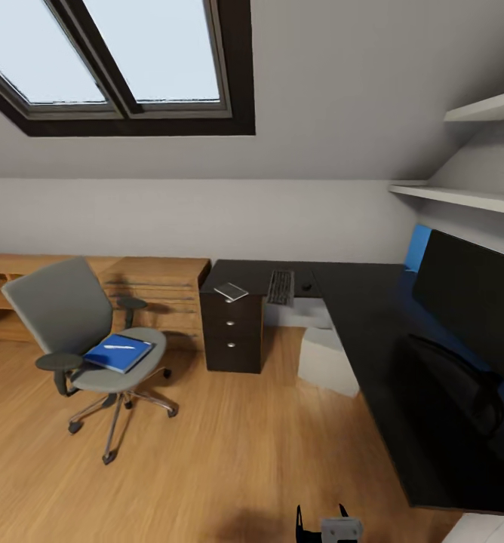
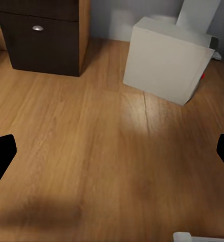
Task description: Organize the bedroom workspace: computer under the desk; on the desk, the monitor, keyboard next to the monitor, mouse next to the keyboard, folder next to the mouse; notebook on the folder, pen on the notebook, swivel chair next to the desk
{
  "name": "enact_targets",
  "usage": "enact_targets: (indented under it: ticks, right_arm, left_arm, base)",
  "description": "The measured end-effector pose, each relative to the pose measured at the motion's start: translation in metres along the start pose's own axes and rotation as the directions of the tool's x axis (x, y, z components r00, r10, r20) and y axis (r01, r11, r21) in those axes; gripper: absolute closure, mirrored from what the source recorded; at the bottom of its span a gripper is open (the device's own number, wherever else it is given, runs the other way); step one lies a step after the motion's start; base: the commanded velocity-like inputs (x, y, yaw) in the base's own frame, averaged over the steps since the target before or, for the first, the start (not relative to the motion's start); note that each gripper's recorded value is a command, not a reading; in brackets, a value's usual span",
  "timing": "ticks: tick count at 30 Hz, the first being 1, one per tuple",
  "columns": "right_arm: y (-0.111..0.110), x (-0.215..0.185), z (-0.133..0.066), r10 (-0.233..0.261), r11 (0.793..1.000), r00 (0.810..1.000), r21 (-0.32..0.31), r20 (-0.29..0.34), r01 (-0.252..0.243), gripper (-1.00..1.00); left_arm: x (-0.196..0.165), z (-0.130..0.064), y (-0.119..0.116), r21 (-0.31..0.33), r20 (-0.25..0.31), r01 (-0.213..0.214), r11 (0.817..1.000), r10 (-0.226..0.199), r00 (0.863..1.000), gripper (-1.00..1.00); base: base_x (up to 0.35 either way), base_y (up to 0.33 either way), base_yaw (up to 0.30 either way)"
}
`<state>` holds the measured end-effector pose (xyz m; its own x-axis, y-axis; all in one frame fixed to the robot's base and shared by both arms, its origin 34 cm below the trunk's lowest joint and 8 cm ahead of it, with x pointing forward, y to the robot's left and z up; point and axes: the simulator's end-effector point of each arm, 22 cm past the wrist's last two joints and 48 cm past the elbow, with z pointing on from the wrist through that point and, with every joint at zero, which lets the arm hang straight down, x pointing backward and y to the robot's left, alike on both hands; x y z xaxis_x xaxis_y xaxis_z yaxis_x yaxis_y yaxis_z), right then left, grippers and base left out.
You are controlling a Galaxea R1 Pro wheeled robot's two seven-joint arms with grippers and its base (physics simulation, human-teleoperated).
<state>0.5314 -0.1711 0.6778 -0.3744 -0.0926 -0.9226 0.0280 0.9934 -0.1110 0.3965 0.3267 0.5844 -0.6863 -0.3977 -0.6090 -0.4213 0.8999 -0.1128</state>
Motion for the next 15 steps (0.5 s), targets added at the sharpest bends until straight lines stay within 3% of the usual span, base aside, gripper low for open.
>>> enact_targets:
  ticks: [6, 15]
  right_arm:
    - [0.0003, 0.0, -0.0001, 0.0, 1.0, 1.0, -0.001, 0.0, 0.0, -1.0]
    - [0.0005, 0.0001, -0.0001, -0.001, 1.0, 1.0, -0.001, 0.0, 0.001, -1.0]
  left_arm:
    - [0.0, 0.0, 0.0001, 0.0, 0.0, -0.001, 1.0, 0.001, 1.0, -1.0]
    - [-0.0007, 0.0001, 0.0015, -0.002, 0.001, -0.001, 1.0, 0.001, 1.0, -1.0]
  base:
    - [0.327, 0.053, -0.215]
    - [0.337, 0.057, -0.026]
